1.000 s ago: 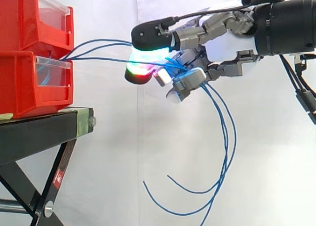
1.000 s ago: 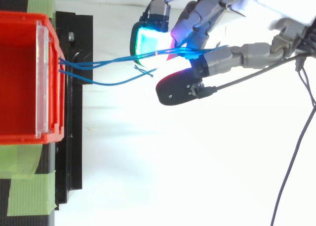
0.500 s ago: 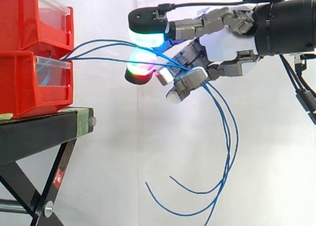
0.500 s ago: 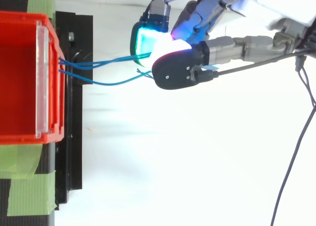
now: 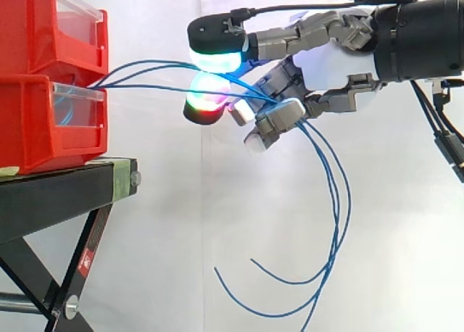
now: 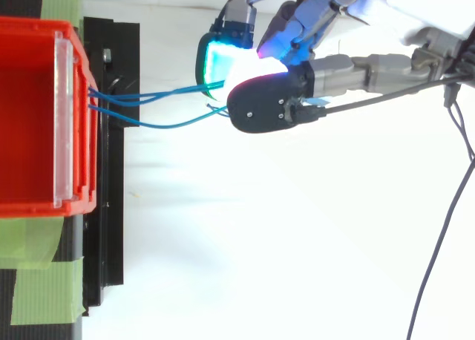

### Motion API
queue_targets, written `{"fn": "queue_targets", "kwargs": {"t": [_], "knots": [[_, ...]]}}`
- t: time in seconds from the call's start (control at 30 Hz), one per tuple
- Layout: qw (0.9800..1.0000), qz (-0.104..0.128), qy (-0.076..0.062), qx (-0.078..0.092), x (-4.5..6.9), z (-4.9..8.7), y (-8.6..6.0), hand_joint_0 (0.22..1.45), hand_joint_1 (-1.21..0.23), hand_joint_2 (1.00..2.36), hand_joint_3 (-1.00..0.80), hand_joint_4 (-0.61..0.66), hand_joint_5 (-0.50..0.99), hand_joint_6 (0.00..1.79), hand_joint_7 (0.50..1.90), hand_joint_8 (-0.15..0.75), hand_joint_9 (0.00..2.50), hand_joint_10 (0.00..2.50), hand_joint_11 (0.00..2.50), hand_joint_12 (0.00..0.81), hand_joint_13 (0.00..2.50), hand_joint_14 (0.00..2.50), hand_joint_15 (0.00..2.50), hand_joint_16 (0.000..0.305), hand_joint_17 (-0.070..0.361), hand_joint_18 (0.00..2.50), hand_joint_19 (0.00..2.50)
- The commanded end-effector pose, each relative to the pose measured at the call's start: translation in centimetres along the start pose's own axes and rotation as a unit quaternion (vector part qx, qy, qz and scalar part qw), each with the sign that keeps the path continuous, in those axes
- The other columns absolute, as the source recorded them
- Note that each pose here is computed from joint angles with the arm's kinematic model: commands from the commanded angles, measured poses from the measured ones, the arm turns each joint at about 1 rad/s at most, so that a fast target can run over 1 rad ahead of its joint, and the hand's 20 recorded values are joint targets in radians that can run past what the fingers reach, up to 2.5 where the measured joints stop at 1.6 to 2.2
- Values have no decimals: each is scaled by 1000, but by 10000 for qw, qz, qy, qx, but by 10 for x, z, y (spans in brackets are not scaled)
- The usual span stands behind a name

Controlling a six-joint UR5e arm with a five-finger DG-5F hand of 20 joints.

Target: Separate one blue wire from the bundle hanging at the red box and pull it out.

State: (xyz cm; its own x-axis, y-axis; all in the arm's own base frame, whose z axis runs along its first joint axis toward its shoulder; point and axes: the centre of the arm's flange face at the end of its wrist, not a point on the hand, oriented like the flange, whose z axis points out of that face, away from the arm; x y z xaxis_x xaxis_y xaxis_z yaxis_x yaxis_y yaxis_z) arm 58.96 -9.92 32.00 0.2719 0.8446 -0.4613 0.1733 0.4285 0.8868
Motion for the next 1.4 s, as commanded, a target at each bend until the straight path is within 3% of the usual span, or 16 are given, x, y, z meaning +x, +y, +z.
{"fn": "queue_targets", "kwargs": {"t": [0.0,0.4,0.63,0.8,0.97,1.37], "knots": [[10000,2,-2,-4,0,0,0,660,-689,1016,-335,187,-236,858,1008,408,1203,19,1074,316,1400,222,1716,53,119,769,762],[10000,2,-2,-4,0,0,0,683,-773,1024,-237,187,-241,869,996,397,1179,18,1101,319,1400,200,1725,52,118,773,750],[10000,37,1,2,0,0,0,646,-674,1021,-269,201,-242,868,994,396,1181,18,1082,328,1393,247,1697,52,117,768,779],[9996,277,19,23,1,-1,0,625,-643,1021,-265,210,-241,861,1011,396,1178,19,1080,324,1379,277,1684,53,119,761,780],[9994,328,12,64,2,-2,0,608,-700,1019,-281,213,-243,855,1024,402,1159,19,1089,324,1372,279,1697,54,121,753,782],[9994,328,5,67,1,-2,0,709,-760,1031,-96,182,-248,874,1006,374,1132,19,1111,322,1367,265,1711,52,117,749,793]]}}
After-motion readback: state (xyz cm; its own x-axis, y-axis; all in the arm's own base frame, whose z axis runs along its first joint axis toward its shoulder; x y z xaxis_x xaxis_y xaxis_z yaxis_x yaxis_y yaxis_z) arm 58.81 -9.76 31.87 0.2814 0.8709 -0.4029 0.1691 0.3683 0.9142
